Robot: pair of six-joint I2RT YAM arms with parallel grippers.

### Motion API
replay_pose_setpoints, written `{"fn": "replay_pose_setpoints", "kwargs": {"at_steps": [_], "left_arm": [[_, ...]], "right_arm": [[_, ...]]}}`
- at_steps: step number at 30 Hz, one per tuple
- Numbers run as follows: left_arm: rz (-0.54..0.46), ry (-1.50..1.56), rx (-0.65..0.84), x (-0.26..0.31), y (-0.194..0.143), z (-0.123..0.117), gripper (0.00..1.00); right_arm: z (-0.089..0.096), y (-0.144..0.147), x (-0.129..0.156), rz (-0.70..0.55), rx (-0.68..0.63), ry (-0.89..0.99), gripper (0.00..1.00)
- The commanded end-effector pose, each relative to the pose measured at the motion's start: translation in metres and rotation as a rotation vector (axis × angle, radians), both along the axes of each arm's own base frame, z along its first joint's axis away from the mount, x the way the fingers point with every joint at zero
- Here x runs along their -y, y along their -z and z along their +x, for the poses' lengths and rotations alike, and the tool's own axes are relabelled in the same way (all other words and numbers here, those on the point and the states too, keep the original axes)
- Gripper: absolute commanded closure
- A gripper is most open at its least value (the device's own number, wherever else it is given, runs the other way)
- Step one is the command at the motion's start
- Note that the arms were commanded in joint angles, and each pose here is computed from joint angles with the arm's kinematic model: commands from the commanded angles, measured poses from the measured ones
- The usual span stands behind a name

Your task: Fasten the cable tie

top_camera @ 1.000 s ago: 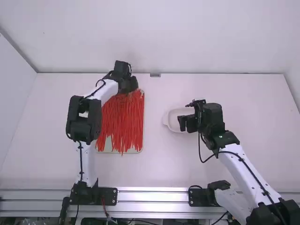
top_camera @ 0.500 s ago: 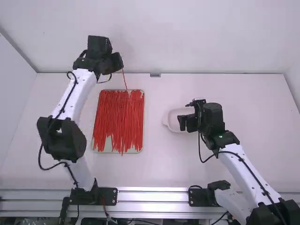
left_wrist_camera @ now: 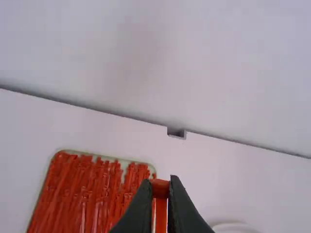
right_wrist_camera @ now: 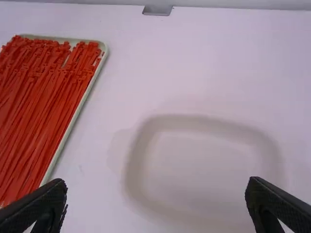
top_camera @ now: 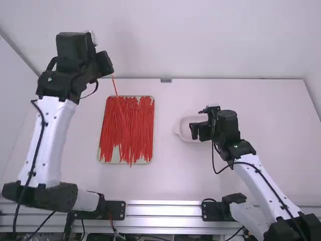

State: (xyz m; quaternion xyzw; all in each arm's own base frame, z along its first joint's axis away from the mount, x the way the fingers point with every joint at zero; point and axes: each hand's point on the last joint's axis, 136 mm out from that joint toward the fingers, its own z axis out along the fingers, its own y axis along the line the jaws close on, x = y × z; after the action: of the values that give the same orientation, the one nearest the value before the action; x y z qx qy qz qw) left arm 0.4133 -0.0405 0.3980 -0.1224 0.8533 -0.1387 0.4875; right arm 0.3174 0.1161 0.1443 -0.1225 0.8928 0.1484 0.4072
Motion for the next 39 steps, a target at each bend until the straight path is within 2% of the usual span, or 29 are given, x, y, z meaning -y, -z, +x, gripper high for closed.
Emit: {"fn": "replay_pose_setpoints", "kwargs": {"at_steps": [1,9,11,18,25,30,36,39], "left_arm": [[0.03,-0.004,0.049,-0.001,-0.014,-0.029,0.98],[0.029,0.004,0.124,0.003,-0.001,-0.079,0.99],[0.008,0.002,0.135,0.003,0.012,-0.09,0.99],[-0.034,0.063,0.179,0.012,0.059,-0.112,0.98],[-0.112,0.086,0.192,0.02,0.095,-0.122,0.99],[-0.201,0.131,0.224,0.032,0.11,-0.119,0.99],[-0.264,0.242,0.231,0.06,0.122,-0.111,0.99],[-0.274,0.28,0.221,0.071,0.126,-0.107,0.99]], "right_arm": [[0.006,-0.017,-0.009,0.018,0.036,-0.019,0.02],[0.002,-0.021,-0.026,0.034,0.05,-0.072,0.02],[-0.006,-0.023,-0.041,0.08,0.037,-0.147,0.02],[-0.024,-0.031,-0.068,0.16,0.034,-0.32,0.02],[-0.034,-0.042,-0.083,0.247,0.033,-0.408,0.02],[-0.058,-0.067,-0.112,0.407,0.021,-0.566,0.02],[-0.075,-0.083,-0.141,0.423,0.093,-0.679,0.02],[-0.077,-0.091,-0.151,0.45,0.101,-0.668,0.02]]}}
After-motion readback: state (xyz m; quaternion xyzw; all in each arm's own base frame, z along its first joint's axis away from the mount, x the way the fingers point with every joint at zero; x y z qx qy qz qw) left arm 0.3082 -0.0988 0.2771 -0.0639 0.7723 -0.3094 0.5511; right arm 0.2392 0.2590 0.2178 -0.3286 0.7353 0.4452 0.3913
